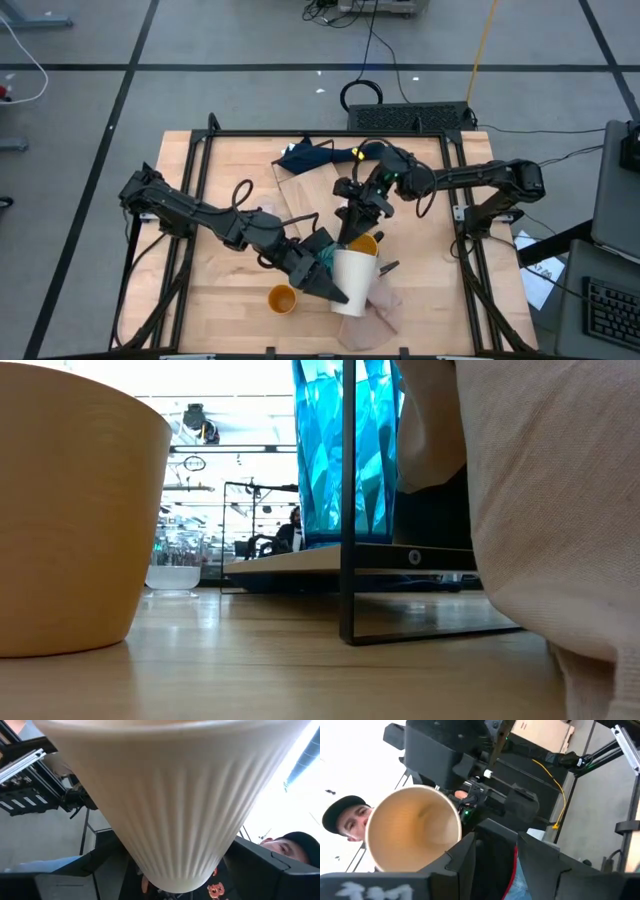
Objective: Stack small to large cups/mugs on shelf
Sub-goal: Put the white cup on the shelf
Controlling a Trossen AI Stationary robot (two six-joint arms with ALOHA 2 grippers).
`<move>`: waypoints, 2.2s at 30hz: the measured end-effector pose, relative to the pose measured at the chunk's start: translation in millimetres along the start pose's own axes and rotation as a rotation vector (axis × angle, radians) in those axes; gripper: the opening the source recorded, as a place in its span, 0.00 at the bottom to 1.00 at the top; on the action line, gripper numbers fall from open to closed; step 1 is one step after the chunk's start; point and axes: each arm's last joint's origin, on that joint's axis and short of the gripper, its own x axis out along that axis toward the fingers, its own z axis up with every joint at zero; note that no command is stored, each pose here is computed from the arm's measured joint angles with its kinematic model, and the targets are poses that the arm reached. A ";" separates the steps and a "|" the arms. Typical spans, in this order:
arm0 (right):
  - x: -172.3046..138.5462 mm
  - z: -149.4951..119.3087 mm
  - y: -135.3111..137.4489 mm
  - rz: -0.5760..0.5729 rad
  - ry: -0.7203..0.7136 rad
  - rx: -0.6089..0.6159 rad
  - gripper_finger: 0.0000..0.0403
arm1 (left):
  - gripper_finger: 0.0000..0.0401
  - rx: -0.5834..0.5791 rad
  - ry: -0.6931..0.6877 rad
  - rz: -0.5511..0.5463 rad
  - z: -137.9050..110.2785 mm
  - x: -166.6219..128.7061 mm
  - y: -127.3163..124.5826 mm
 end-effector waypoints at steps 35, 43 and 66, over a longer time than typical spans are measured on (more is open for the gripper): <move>-101.5 -12.1 109.4 -0.090 -0.263 -0.209 0.34 | 0.74 0.539 -0.045 0.175 54.4 -57.2 -14.9; -110.4 -25.0 127.9 -0.129 -0.358 -0.198 0.34 | 0.74 0.677 -0.178 0.536 59.3 -117.4 -32.4; -112.9 -36.6 138.1 -0.197 -0.460 -0.255 0.34 | 0.74 0.802 -0.390 1.227 22.3 -139.7 -16.4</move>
